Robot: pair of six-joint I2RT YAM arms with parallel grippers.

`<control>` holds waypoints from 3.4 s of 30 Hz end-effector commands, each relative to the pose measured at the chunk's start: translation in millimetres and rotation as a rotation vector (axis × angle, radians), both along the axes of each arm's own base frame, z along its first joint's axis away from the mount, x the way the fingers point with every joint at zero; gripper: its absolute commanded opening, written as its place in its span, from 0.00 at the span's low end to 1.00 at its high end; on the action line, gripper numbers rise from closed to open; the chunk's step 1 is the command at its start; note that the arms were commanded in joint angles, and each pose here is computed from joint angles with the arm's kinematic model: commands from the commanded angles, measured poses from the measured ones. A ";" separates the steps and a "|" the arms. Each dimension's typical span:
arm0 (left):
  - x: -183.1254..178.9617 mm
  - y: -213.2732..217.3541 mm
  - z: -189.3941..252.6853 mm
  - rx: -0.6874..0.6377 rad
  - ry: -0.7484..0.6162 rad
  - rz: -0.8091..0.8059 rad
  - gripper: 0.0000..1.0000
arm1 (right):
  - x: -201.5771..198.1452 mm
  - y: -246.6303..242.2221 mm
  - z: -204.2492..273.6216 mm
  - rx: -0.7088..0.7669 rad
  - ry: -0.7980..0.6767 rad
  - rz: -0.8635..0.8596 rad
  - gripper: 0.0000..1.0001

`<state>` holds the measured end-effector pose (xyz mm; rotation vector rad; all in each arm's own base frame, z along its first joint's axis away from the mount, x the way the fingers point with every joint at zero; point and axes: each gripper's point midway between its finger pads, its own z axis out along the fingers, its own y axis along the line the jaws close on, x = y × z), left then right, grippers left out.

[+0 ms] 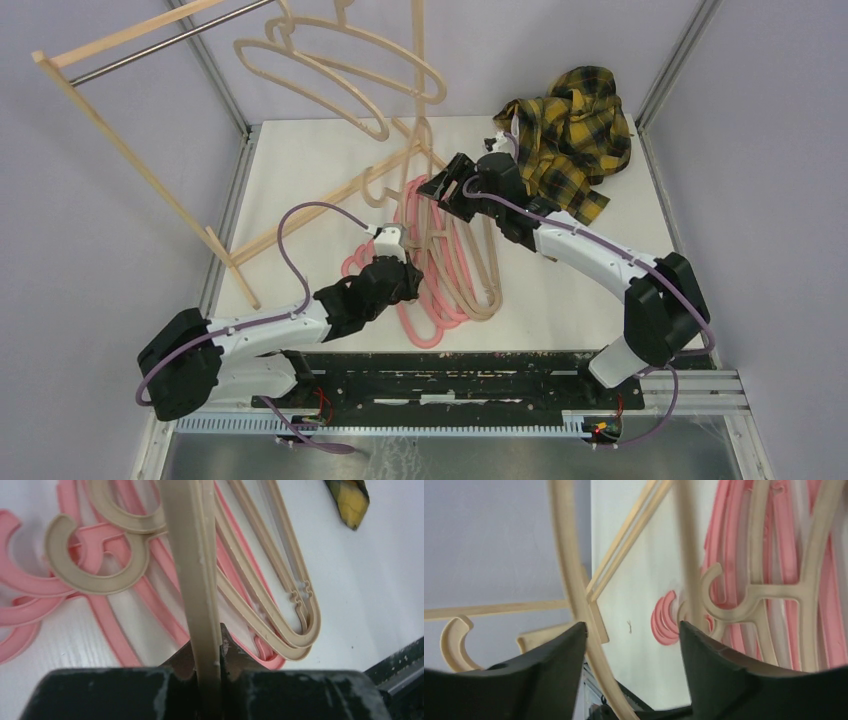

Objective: Organize the hangers

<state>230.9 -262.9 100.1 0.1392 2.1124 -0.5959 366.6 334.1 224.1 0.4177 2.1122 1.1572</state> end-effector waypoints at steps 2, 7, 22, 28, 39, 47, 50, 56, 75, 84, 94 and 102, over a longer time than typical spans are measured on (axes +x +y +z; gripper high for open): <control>19.1 42.6 33.3 -0.038 -0.054 0.284 0.03 | -8.6 -51.0 -0.9 -0.184 -0.023 -0.068 0.85; 19.5 77.6 52.2 -0.013 -0.081 0.431 0.03 | -13.0 -97.0 -1.1 -0.343 -0.047 -0.143 0.92; 30.7 177.3 75.5 0.208 -0.142 0.767 0.03 | -30.6 -152.4 15.5 -0.460 -0.100 -0.205 0.94; 49.3 222.4 100.7 0.225 -0.165 0.899 0.03 | -34.4 -167.7 17.1 -0.482 -0.106 -0.219 0.94; 119.6 221.3 209.3 0.223 -0.280 0.894 0.03 | -27.3 -187.2 20.7 -0.487 -0.104 -0.254 0.95; 154.9 212.2 257.8 0.244 -0.336 0.874 0.03 | -17.9 -190.1 17.6 -0.482 -0.088 -0.260 0.95; 165.9 214.8 264.7 0.254 -0.331 0.866 0.03 | -15.7 -191.8 14.8 -0.481 -0.078 -0.263 0.95; 183.5 222.0 268.2 0.272 -0.291 0.834 0.03 | -11.8 -196.0 17.0 -0.476 -0.077 -0.276 0.95; 218.7 238.9 251.5 0.289 -0.189 0.795 0.03 | -4.5 -202.7 18.3 -0.478 -0.068 -0.279 0.94; 235.3 207.1 212.2 0.272 -0.084 0.648 0.03 | -1.8 -205.0 10.3 -0.473 -0.054 -0.285 0.94; 242.8 134.9 222.3 0.277 -0.098 0.423 0.03 | -1.3 -211.3 8.2 -0.458 -0.048 -0.302 0.94; 253.1 93.4 216.9 0.273 -0.076 0.317 0.03 | -4.0 -218.9 8.2 -0.452 -0.047 -0.318 0.94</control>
